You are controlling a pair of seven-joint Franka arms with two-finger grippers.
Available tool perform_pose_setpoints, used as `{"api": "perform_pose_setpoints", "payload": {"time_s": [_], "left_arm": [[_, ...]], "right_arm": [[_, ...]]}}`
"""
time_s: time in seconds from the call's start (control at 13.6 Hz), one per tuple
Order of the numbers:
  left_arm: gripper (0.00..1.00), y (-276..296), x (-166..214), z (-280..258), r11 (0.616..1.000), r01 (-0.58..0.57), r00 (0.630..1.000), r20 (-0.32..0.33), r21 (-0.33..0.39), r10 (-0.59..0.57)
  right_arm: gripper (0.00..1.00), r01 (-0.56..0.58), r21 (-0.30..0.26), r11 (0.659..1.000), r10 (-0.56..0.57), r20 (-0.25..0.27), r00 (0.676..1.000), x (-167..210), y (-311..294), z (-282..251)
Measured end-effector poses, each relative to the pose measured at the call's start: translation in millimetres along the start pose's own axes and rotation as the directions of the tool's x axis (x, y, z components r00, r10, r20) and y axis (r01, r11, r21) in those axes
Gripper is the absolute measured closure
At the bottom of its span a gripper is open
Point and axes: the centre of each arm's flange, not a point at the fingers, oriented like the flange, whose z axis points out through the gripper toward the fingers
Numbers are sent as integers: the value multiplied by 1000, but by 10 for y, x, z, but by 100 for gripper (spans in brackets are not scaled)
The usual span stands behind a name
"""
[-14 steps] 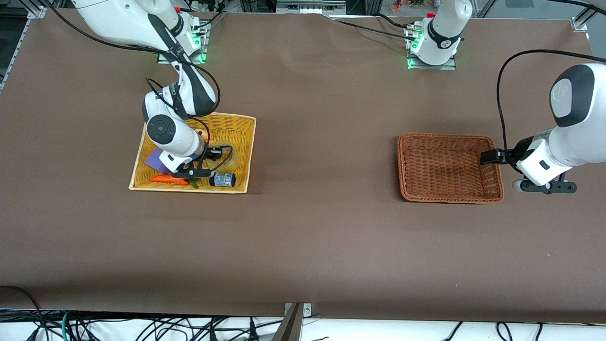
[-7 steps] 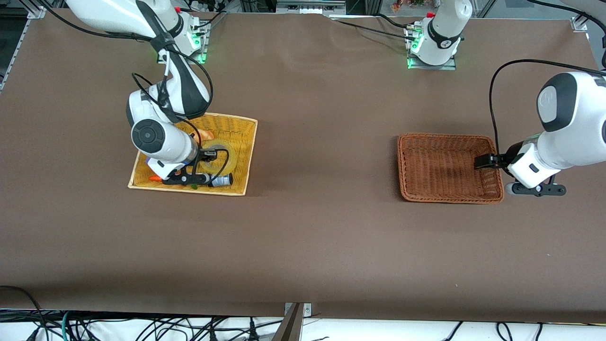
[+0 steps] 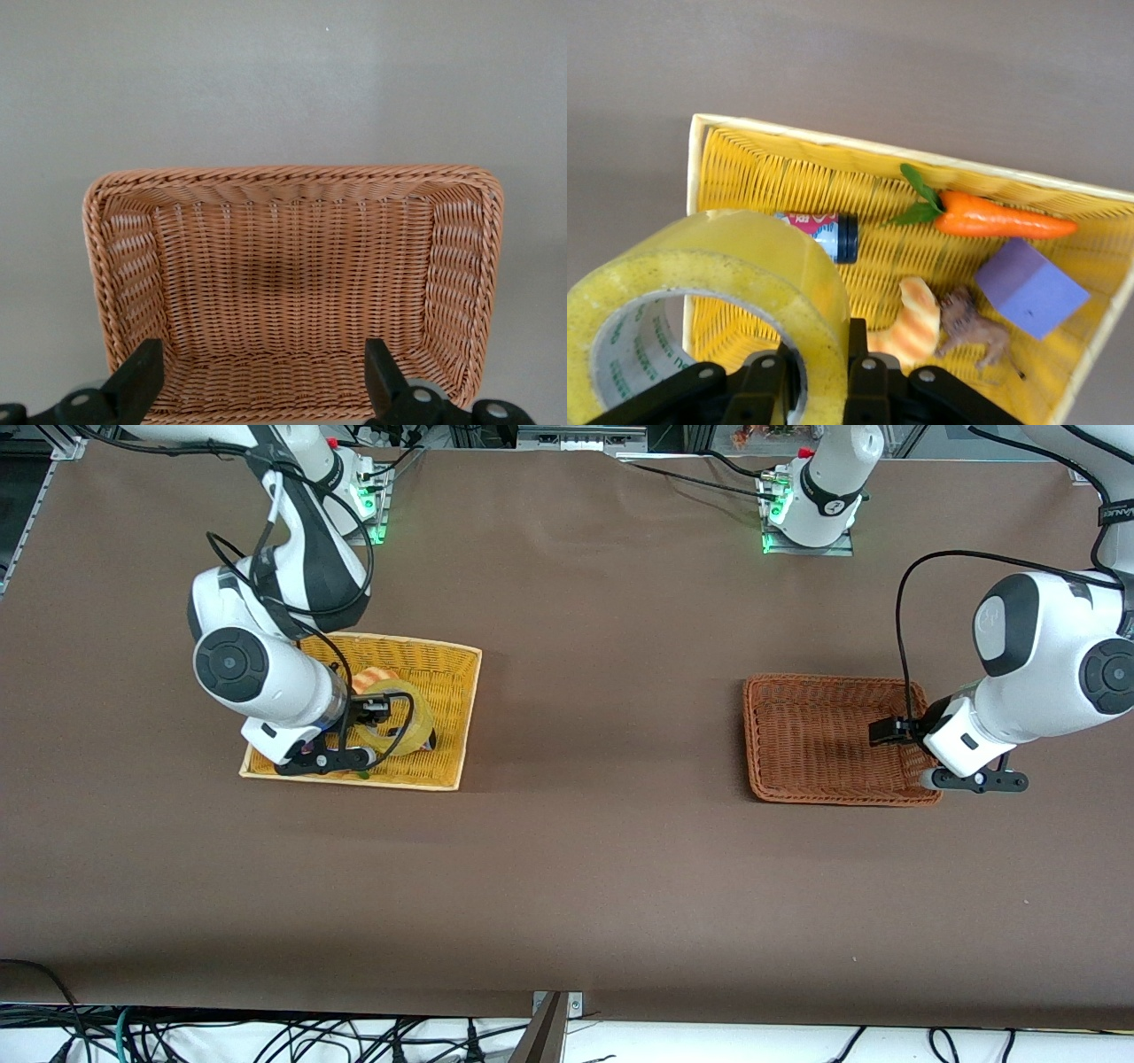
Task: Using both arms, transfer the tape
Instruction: 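Lift the tape with the right gripper and carry it toward the left gripper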
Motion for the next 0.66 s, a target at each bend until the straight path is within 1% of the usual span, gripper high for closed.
{"api": "perform_pose_setpoints", "payload": {"time_s": [0.29, 0.44, 0.52, 0.66], "left_arm": [[0, 97, -17, 59, 1000, -16, 1000, 15, 1, 16], [0, 161, -17, 77, 1000, -26, 999, 20, 2, 26], [0, 165, -16, 81, 1000, -27, 999, 20, 2, 27], [0, 162, -16, 85, 1000, -26, 999, 21, 2, 26]], "right_arm": [[78, 10, -8, 1000, -10, 2, 1000, -218, 8, -735], [78, 35, -2, 999, -35, -14, 999, -367, -98, -1116], [78, 51, 3, 999, -51, -25, 998, -425, -236, -1218], [78, 43, 10, 999, -43, -26, 999, -492, -640, -1160]]}}
